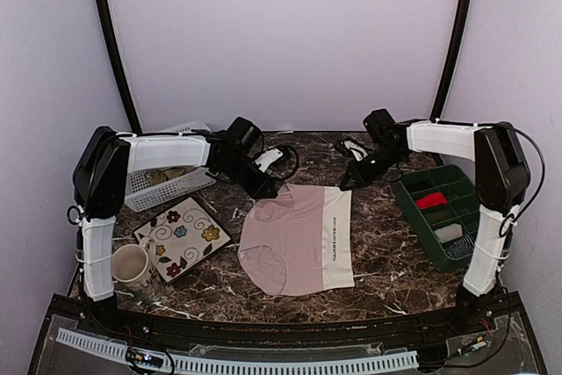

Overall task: Roll the underwear
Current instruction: Pick up the underwear from the center of the board, then fold the underwear at the center of the board.

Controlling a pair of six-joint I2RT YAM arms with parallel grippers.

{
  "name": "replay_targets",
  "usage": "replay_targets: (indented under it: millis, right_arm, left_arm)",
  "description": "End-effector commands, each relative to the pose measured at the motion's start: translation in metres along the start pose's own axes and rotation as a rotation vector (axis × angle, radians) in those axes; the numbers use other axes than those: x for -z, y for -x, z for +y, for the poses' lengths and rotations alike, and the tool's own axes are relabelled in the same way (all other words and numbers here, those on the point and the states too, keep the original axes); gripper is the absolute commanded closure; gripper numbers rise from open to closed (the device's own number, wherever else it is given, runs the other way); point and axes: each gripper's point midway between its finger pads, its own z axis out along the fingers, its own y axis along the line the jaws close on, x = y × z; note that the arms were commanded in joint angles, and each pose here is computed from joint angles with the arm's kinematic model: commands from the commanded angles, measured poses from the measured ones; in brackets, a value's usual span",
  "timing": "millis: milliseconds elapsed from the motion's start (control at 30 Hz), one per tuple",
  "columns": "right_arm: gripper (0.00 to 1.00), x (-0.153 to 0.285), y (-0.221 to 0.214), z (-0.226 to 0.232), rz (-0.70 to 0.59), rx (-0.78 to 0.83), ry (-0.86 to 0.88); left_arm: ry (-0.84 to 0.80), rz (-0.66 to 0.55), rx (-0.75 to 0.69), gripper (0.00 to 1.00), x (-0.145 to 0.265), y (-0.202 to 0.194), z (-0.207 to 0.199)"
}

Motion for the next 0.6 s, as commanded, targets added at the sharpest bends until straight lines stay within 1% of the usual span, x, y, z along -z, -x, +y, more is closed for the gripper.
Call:
replay_targets:
  millis: [0, 300, 567]
  right_arm:
    - [1.0, 0.014, -0.004, 0.027, -0.013, 0.039, 0.04]
    - [1.0, 0.021, -0.037, 0.059, 0.011, 0.044, 0.063]
    - [1.0, 0.014, -0.084, 0.073, 0.065, 0.012, 0.081]
  left_arm:
    - [-0.065, -0.052, 0.004, 1.0, 0.029, 0.003, -0.024]
    - [-0.149, -0.038, 0.001, 1.0, 0.048, -0.031, -0.063]
    - [-0.207, 0.006, 0.027, 1.0, 0.05, -0.066, -0.096]
